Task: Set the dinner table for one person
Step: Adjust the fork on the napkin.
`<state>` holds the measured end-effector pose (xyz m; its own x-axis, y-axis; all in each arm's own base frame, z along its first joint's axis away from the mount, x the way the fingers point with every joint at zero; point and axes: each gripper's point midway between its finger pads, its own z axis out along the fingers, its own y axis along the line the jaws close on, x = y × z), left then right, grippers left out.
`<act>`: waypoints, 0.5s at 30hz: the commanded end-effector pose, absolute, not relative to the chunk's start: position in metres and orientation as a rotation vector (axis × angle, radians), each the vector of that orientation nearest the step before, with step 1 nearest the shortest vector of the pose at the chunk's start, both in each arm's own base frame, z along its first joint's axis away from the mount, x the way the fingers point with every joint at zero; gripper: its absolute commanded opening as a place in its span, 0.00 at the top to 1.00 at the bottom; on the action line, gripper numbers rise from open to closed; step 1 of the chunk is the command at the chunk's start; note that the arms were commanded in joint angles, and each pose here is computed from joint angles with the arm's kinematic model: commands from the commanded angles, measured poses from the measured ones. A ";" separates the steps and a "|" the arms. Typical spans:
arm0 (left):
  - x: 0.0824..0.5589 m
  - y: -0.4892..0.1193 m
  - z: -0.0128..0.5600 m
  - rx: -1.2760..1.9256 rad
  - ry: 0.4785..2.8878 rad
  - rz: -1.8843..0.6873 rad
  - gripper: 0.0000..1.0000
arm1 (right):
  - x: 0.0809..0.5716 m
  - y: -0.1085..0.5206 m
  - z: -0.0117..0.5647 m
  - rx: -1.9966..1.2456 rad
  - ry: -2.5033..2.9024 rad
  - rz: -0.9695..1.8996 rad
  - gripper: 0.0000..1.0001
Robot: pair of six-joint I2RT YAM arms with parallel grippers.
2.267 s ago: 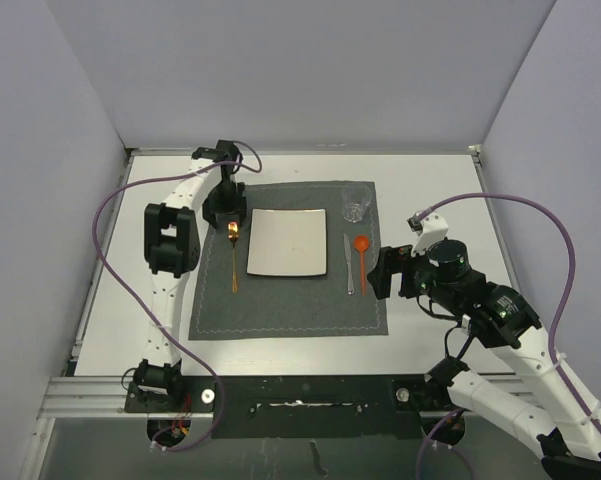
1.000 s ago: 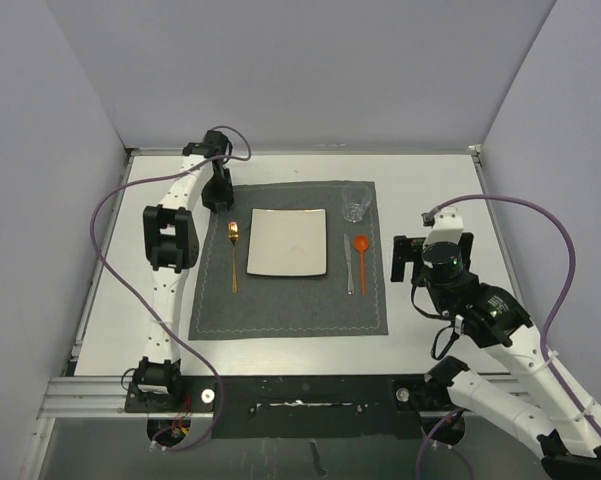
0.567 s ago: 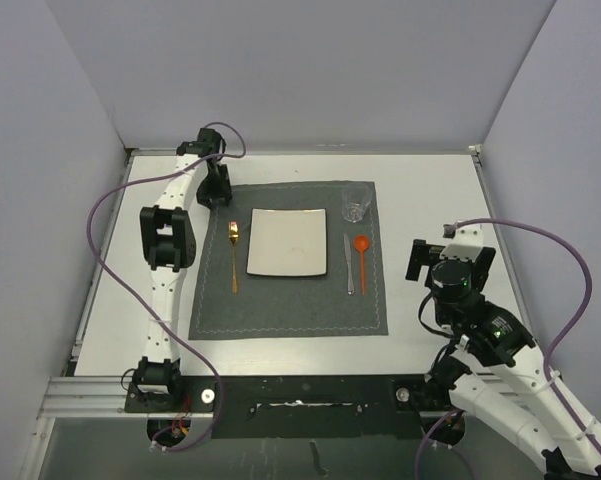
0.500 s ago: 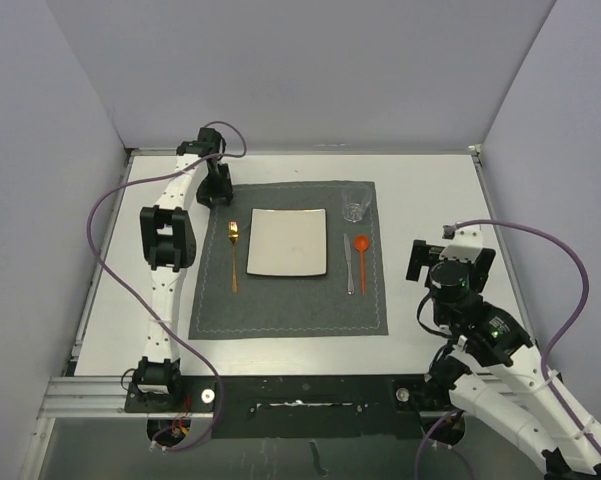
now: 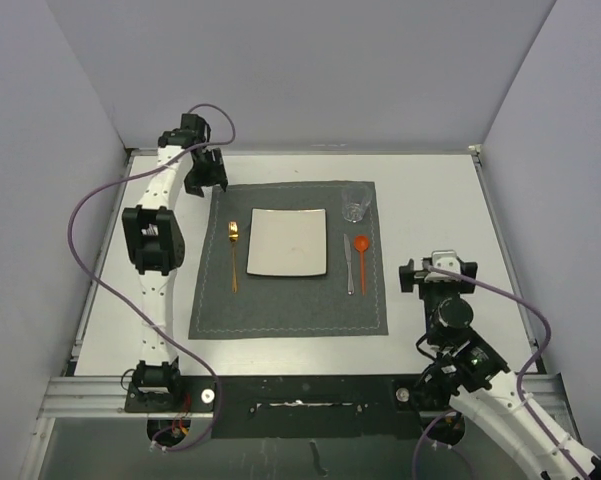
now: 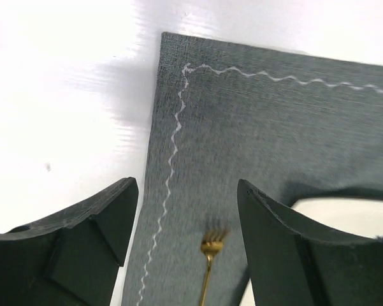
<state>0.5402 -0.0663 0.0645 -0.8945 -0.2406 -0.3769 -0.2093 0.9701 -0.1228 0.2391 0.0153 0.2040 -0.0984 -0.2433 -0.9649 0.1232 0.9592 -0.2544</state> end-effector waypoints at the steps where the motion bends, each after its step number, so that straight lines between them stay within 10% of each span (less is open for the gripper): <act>1: 0.545 -0.070 0.194 -0.281 2.445 -0.250 0.37 | 0.264 0.045 0.220 -0.253 1.453 -0.250 0.02; 15: 0.509 -0.022 0.243 -0.357 2.291 -0.295 0.29 | 0.347 0.016 0.102 -0.205 1.636 -0.179 0.02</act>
<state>0.5005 -0.0372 0.1869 -0.7756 -0.3110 -0.5493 -0.1944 0.9456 -0.2610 0.3169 -0.0016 0.0497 -0.3609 -0.3139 -0.8782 -0.0140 0.9434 -0.3314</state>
